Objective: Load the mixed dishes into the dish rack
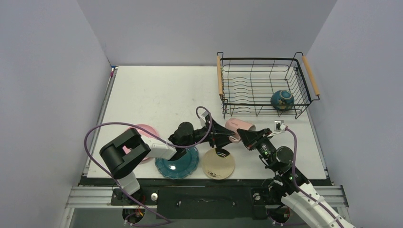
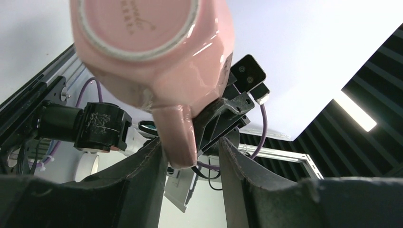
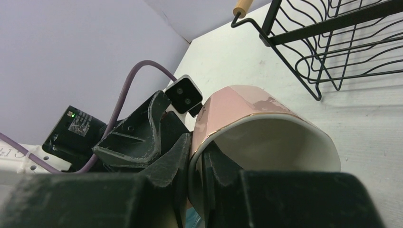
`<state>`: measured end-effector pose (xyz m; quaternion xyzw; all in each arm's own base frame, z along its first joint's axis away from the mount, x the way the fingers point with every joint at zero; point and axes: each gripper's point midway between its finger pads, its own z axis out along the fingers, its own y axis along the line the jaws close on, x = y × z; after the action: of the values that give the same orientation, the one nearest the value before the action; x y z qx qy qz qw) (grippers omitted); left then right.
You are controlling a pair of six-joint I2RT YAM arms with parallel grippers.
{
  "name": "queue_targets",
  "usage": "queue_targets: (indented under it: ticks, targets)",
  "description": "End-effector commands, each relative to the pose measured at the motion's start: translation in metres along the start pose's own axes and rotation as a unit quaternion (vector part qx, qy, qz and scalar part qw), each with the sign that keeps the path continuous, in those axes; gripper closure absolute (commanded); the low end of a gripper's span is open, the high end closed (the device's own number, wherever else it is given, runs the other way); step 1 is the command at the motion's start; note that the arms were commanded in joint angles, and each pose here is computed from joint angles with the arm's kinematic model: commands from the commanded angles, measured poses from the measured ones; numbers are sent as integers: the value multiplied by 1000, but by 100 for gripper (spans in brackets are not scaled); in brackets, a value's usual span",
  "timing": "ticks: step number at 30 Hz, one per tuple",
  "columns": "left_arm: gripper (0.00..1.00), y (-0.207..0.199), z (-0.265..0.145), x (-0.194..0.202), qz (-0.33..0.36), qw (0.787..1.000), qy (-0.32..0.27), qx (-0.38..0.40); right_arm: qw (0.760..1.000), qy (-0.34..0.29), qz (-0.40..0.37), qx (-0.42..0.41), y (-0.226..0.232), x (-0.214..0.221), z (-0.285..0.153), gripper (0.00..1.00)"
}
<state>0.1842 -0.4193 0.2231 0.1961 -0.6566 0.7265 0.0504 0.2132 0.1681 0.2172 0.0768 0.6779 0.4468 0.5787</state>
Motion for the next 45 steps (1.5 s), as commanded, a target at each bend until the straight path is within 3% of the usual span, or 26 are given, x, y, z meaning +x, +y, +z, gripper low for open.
queue_targets:
  ticks: [1,17,21,25,27,29,33,35,40,45]
  targets:
    - [61,-29,2,13,42,999,18,28,995,-55,-7,-88,53,-39,1,100]
    - [83,-32,-3,1,51,998,4,34,995,-26,-49,-84,63,-21,2,100]
    - [100,-37,-8,-3,75,997,-6,30,995,-17,-61,-70,61,-18,2,100]
    - [100,-44,-13,-6,146,989,-22,14,997,-4,-70,-26,49,-17,2,100]
    - [100,-54,-18,-5,200,979,-34,1,997,8,-71,6,40,-17,2,90]
    - [100,-58,-24,-11,254,965,-54,-20,996,25,-76,28,34,-14,1,70]
    - [100,-77,-37,-20,322,942,-90,-26,996,35,-67,43,31,-12,0,46]
    - [100,-89,-40,-21,342,935,-96,-18,997,32,-61,46,30,-12,1,41]
    - [100,-92,-43,-27,405,907,-105,-55,995,51,-60,58,33,-12,2,38]
    - [100,-93,-49,-36,483,863,-113,-95,992,65,-73,82,30,-17,-5,36]
